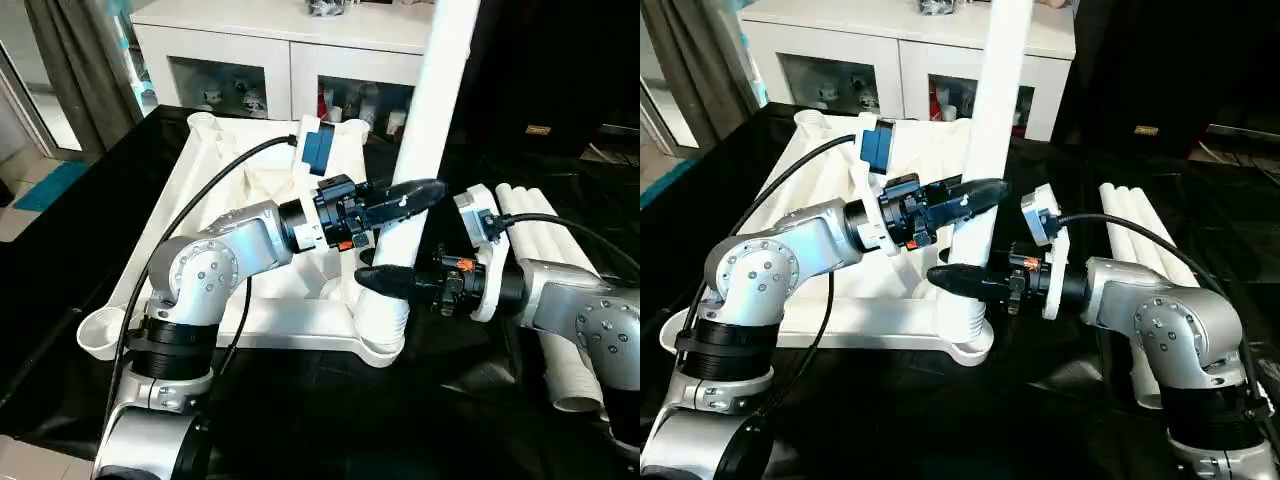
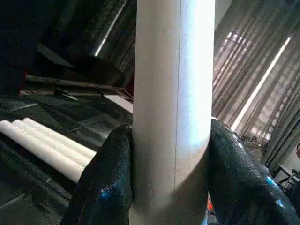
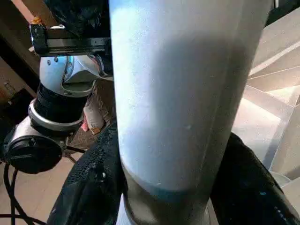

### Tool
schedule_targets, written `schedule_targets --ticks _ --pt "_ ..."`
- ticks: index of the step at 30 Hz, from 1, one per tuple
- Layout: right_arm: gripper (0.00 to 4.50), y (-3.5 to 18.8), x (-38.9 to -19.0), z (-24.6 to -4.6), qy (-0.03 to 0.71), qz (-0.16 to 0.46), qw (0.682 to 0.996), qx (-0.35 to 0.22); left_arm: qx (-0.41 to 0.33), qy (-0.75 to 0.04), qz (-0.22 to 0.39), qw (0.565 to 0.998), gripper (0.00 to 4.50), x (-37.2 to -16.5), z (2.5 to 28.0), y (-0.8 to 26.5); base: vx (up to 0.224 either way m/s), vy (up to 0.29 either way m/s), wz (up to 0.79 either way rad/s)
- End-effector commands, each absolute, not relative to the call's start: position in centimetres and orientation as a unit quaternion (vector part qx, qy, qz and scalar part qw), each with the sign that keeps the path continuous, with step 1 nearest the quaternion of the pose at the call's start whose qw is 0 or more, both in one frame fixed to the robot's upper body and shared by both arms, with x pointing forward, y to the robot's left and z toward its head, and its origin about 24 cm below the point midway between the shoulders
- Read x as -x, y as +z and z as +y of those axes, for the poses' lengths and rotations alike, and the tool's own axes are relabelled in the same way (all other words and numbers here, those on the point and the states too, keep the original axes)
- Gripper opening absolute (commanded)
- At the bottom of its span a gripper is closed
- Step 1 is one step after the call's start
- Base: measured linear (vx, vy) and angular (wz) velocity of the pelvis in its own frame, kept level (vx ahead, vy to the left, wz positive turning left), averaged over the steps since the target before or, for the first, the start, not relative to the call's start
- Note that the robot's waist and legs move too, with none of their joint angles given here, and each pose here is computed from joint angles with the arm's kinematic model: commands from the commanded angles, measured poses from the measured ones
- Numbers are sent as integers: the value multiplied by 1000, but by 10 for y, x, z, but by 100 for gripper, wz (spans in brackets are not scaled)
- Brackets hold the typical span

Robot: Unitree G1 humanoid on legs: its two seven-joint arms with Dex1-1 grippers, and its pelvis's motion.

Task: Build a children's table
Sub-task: Pick table leg

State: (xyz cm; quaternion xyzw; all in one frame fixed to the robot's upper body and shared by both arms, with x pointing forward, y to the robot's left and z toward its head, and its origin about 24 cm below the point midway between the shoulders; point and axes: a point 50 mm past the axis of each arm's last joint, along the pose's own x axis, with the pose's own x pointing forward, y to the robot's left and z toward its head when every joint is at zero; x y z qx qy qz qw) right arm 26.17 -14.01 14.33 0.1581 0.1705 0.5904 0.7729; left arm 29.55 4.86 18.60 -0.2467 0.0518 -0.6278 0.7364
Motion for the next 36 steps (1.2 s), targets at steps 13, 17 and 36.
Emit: schedule_targets --ticks 13,17,36 --pt "188 139 -264 -144 579 189 777 -161 246 -661 34 708 187 -287 43 196 0 0 0" --pt "188 137 -264 -143 577 191 778 -162 248 -661 34 708 187 -286 43 195 0 0 0" --pt "265 134 -264 -143 567 187 790 -136 242 -674 38 697 187 -280 43 192 0 0 0"
